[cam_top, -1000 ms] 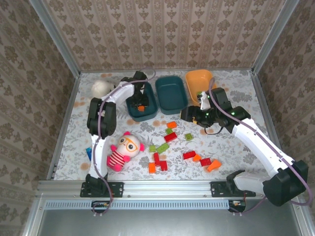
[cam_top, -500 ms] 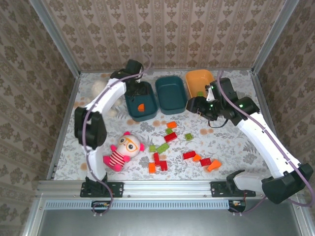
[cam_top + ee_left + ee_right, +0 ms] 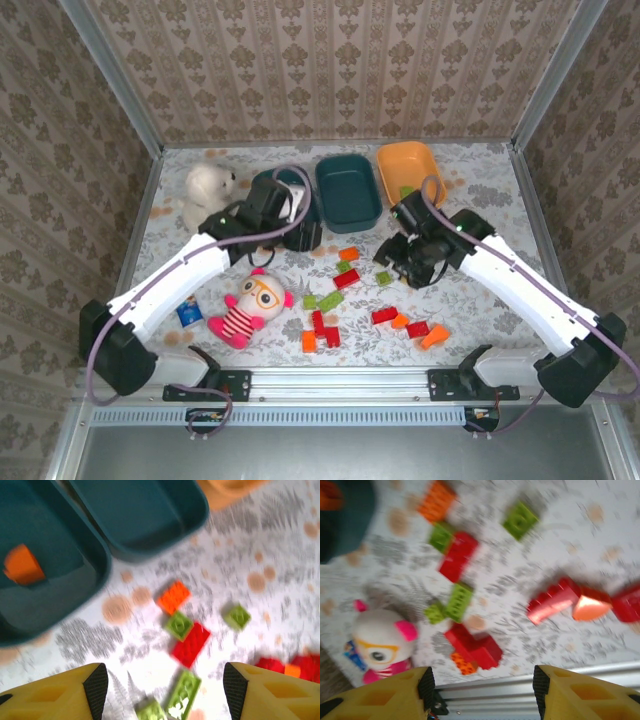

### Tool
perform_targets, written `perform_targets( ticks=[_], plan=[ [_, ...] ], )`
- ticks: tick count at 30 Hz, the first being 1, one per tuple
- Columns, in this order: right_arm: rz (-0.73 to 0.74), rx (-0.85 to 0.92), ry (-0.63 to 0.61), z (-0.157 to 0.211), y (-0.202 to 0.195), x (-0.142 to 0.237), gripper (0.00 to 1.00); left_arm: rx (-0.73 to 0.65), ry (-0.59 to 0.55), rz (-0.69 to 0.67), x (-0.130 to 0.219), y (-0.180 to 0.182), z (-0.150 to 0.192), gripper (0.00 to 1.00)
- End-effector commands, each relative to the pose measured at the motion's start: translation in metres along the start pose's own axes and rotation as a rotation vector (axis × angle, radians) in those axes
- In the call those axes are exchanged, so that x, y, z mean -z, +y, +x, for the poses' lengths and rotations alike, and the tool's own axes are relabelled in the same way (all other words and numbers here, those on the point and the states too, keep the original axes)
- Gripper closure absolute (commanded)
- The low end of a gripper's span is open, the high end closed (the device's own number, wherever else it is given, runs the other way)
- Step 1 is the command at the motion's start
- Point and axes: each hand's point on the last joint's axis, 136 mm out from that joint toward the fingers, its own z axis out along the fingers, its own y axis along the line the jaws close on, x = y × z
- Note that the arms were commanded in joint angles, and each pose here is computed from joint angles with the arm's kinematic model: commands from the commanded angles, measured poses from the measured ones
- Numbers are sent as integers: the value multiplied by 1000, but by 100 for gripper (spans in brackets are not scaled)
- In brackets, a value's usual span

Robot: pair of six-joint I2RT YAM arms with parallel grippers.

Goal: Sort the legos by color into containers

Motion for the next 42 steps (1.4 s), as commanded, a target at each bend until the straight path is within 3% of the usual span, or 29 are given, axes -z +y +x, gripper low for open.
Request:
perform_targets(
  ticks=[1,3,6,14,19,34,42],
  plan=[
    [90,-250,2,10,-36,-13,42,-39,18,73,8,-19,25,35],
    [118,-322,-23,11,-55,-22,41,-41,41,73,10,-20,41,35],
    [76,-391,19,20,-54,-46,40,-38,49,77,13,-19,54,35],
    [84,-496,81,56,-41,-102,36,-54,58,83,18,-17,66,35],
    [77,-564,41,51,-43,-121,38,-54,49,86,26,-17,69,35],
    [193,-579,-2,41,-63,-157,52,-50,30,81,44,-14,75,35],
    [199,-522,-15,29,-56,-161,69,-50,19,77,45,-14,71,35]
  ],
)
